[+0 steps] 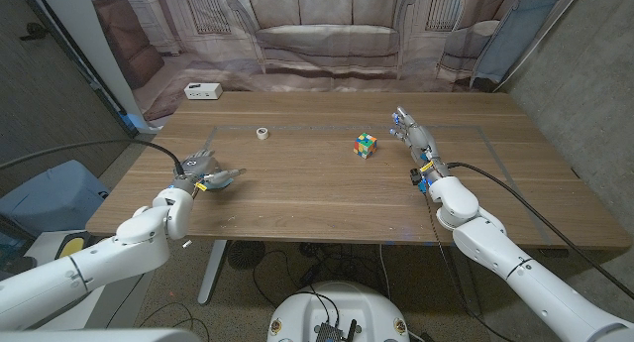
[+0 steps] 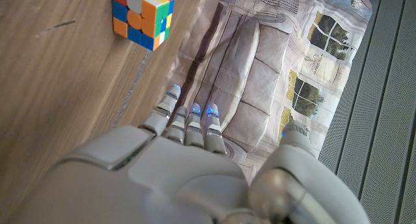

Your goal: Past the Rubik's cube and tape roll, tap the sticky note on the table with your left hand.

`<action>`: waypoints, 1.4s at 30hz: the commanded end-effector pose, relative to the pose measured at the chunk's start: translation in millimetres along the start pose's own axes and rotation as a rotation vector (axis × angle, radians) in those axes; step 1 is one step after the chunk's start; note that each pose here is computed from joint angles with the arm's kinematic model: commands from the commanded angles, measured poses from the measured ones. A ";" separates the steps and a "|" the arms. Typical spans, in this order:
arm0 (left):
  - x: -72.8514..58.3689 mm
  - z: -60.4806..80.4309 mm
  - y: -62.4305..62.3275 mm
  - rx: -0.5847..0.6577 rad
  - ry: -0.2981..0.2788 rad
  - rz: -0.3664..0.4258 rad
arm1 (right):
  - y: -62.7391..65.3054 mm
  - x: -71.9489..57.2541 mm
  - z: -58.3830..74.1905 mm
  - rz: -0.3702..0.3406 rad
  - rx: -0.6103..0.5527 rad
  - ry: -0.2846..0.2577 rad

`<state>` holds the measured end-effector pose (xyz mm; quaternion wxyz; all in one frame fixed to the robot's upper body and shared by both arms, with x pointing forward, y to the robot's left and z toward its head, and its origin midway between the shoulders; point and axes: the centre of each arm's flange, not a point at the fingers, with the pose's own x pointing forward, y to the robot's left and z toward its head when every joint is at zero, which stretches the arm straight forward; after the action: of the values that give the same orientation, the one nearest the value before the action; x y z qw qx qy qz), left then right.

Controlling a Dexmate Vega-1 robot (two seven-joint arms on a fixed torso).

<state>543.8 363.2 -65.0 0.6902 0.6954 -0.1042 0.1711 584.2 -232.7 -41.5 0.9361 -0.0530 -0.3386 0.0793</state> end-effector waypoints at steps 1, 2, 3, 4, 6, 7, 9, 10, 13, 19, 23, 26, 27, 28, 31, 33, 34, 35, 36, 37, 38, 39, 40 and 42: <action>0.8 5.2 -4.2 0.008 -0.011 -0.016 | -1.6 0.4 -1.5 -0.005 0.007 -0.006; 0.6 5.3 -4.2 0.008 -0.011 -0.016 | -1.7 0.3 -1.8 -0.005 0.007 -0.007; 0.4 5.3 -4.2 0.007 -0.007 -0.018 | -1.7 0.3 -2.2 -0.008 0.013 -0.005; 0.2 5.3 -4.3 0.006 -0.007 -0.020 | -1.8 0.3 -2.5 -0.005 0.008 -0.007; -0.3 5.5 -4.7 -0.003 -0.009 -0.020 | -1.7 0.2 -3.2 -0.006 0.012 -0.007; -0.8 5.7 -5.0 -0.005 -0.003 -0.021 | -1.7 0.2 -3.4 -0.006 0.014 -0.007; -1.5 6.2 -5.4 0.001 -0.004 -0.019 | -1.6 0.2 -4.1 -0.006 0.015 -0.006; -1.5 6.2 -5.6 0.002 -0.008 -0.021 | -1.6 0.3 -4.3 -0.005 0.015 -0.006; -1.1 6.3 -6.4 0.003 0.003 -0.027 | -1.9 0.6 -4.4 -0.003 0.014 -0.006; 1.0 10.7 -8.3 -0.012 -0.014 -0.028 | -3.4 0.2 -4.4 -0.008 0.017 -0.003; 3.1 13.5 -8.6 -0.007 -0.017 -0.033 | -5.0 -0.9 -5.0 -0.008 0.013 -0.001; 4.8 15.0 -8.2 -0.004 -0.019 -0.034 | -6.0 -2.1 -5.9 -0.014 0.018 0.002; 5.0 15.5 -8.0 -0.004 -0.025 -0.032 | -6.3 -2.6 -6.3 -0.014 0.018 0.002; 5.1 16.1 -7.9 -0.003 -0.025 -0.032 | -6.6 -3.0 -6.5 -0.016 0.019 0.003; 5.0 17.2 -7.7 0.002 -0.026 -0.033 | -7.7 -4.0 -6.9 -0.019 0.021 0.004; 4.3 17.2 -8.3 0.002 -0.022 -0.036 | -8.0 -4.2 -6.9 -0.018 0.019 0.002; 4.0 17.2 -8.8 0.002 -0.022 -0.038 | -8.1 -4.3 -6.9 -0.019 0.021 0.002; 3.5 17.1 -9.5 0.001 -0.018 -0.039 | -8.1 -4.3 -6.9 -0.018 0.020 0.001; 2.9 17.1 -10.0 0.000 -0.015 -0.042 | -8.1 -4.3 -6.9 -0.018 0.022 0.001; 2.3 17.1 -10.8 0.000 -0.021 -0.041 | -8.1 -4.3 -6.8 -0.017 0.022 0.001; 1.5 17.2 -11.5 -0.003 -0.018 -0.042 | -8.0 -4.2 -6.8 -0.015 0.021 0.000; 0.7 17.3 -12.2 -0.006 -0.011 -0.044 | -7.9 -4.0 -6.7 -0.016 0.024 -0.001; -0.3 17.5 -13.0 -0.007 -0.019 -0.043 | -7.8 -3.7 -6.5 -0.012 0.021 -0.002; -2.4 18.0 -14.5 -0.012 -0.024 -0.044 | -7.7 -3.2 -5.7 -0.014 0.024 -0.004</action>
<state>551.6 348.1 -71.8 0.6927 0.6980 -0.0992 0.1519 586.6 -240.1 -47.0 0.9371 -0.0413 -0.3383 0.0757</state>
